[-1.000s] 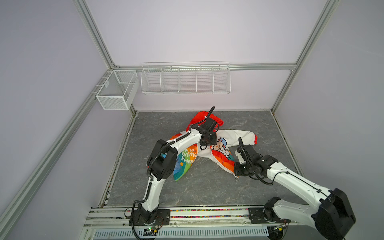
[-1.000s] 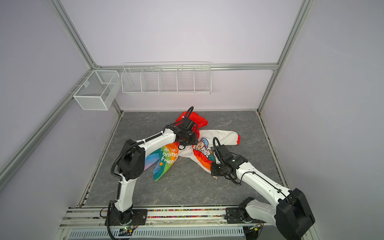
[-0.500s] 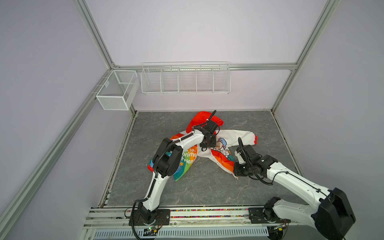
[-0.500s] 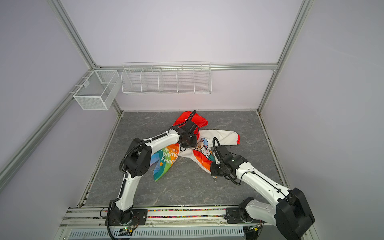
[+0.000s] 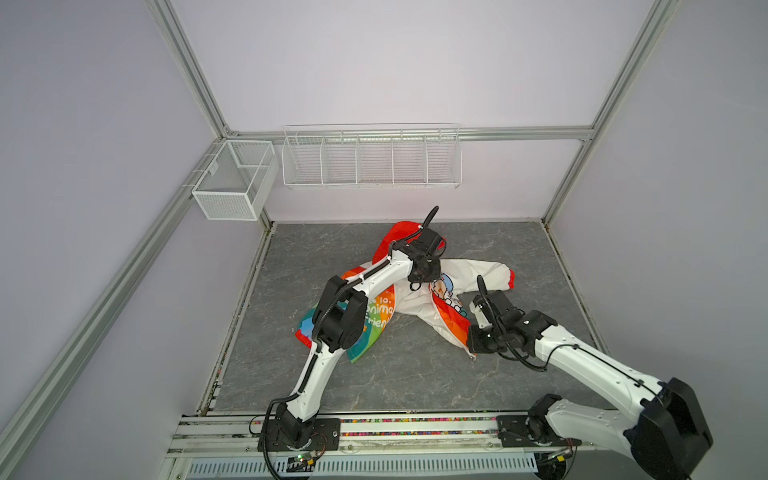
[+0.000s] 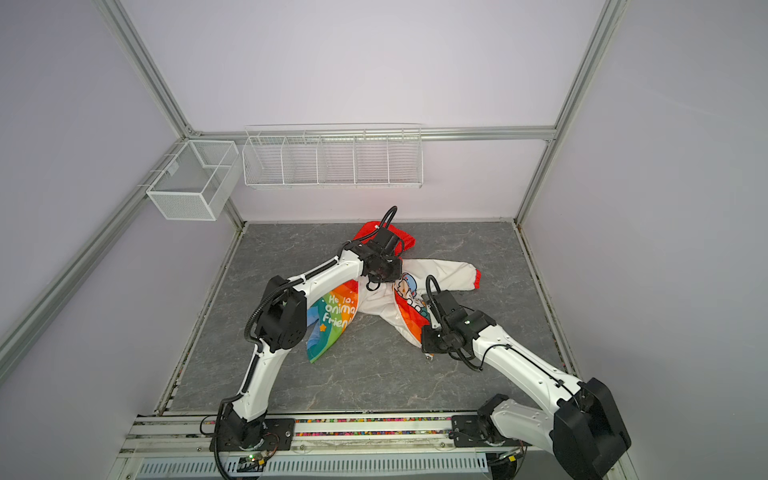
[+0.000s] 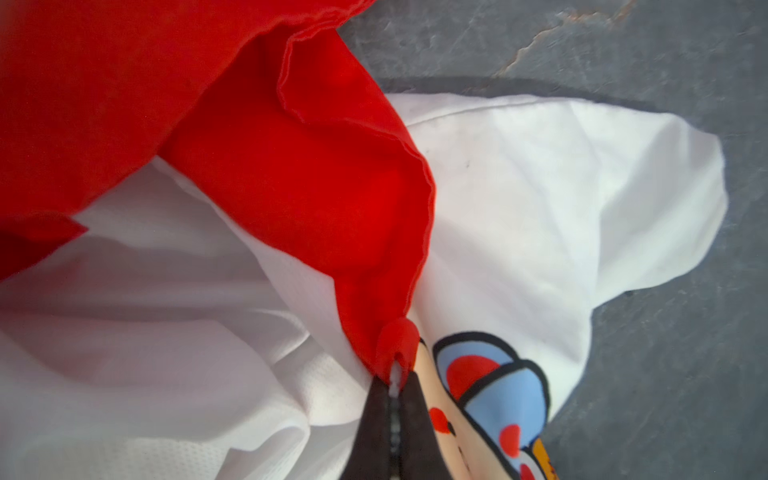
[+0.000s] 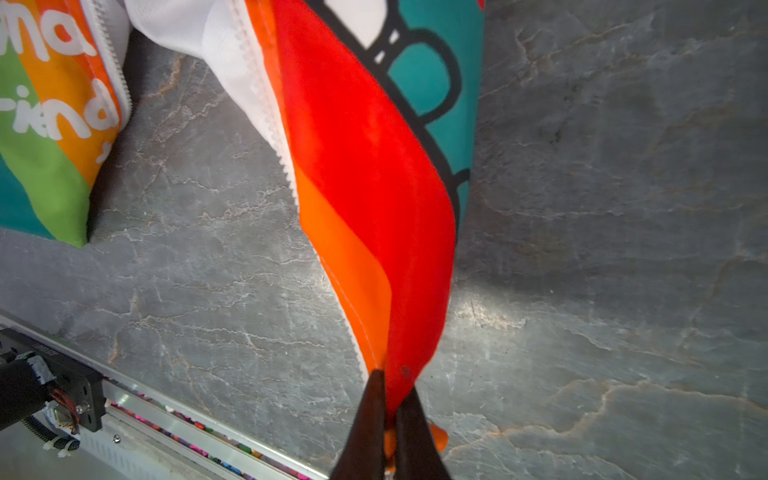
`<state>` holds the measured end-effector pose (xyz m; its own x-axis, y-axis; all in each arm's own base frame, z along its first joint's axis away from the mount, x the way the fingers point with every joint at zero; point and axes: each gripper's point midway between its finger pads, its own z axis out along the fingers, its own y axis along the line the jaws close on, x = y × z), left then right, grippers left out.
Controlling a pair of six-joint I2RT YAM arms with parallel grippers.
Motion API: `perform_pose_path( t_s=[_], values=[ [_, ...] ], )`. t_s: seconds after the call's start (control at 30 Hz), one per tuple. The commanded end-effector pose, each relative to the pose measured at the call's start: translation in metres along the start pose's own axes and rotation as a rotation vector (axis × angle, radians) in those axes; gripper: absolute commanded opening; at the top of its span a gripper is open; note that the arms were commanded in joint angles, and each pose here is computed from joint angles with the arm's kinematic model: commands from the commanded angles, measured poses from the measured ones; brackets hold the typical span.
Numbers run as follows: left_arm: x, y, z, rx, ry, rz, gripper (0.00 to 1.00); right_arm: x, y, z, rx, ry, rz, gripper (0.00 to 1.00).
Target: Zip up the jacket
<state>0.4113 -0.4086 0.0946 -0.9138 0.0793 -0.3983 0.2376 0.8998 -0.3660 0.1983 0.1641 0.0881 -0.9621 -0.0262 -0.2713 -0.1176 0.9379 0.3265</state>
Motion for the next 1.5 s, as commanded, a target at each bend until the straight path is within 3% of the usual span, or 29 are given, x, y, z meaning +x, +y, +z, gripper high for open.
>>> perform_pose_path(
  t_s=[0.0,0.27,0.5,0.6,0.7,0.9,1.03,1.13,1.27,1.47],
  values=[
    [-0.033,-0.028,-0.027,0.142,-0.075,-0.014,0.0,0.002,0.011,-0.019,-0.047,-0.003,-0.012,0.08],
    [-0.09,-0.065,-0.056,0.448,-0.2,-0.097,0.0,0.009,0.042,-0.029,-0.216,0.041,-0.055,0.11],
    [-0.102,-0.042,-0.039,0.472,-0.218,-0.171,0.0,0.006,0.073,-0.007,-0.323,0.139,-0.067,0.12],
    [-0.108,-0.024,-0.036,0.467,-0.234,-0.204,0.0,0.007,0.097,0.001,-0.372,0.177,-0.108,0.17],
    [-0.112,-0.009,-0.03,0.451,-0.23,-0.219,0.0,0.012,0.1,0.013,-0.332,0.209,-0.125,0.25],
    [-0.108,0.02,-0.017,0.362,-0.196,-0.223,0.04,-0.002,0.089,0.008,-0.24,0.141,-0.123,0.51],
    [-0.104,0.033,-0.02,0.275,-0.183,-0.209,0.38,-0.008,0.072,-0.002,-0.151,0.083,-0.123,0.63],
    [-0.1,0.045,-0.032,0.2,-0.193,-0.204,0.5,-0.013,0.061,-0.007,-0.083,0.05,-0.124,0.66],
    [-0.091,0.066,-0.061,0.076,-0.229,-0.199,0.53,-0.021,0.05,-0.013,-0.018,0.015,-0.129,0.73],
    [-0.062,0.1,-0.111,-0.1,-0.262,-0.2,0.47,-0.033,0.049,-0.019,0.018,-0.026,-0.139,0.76]
  ],
)
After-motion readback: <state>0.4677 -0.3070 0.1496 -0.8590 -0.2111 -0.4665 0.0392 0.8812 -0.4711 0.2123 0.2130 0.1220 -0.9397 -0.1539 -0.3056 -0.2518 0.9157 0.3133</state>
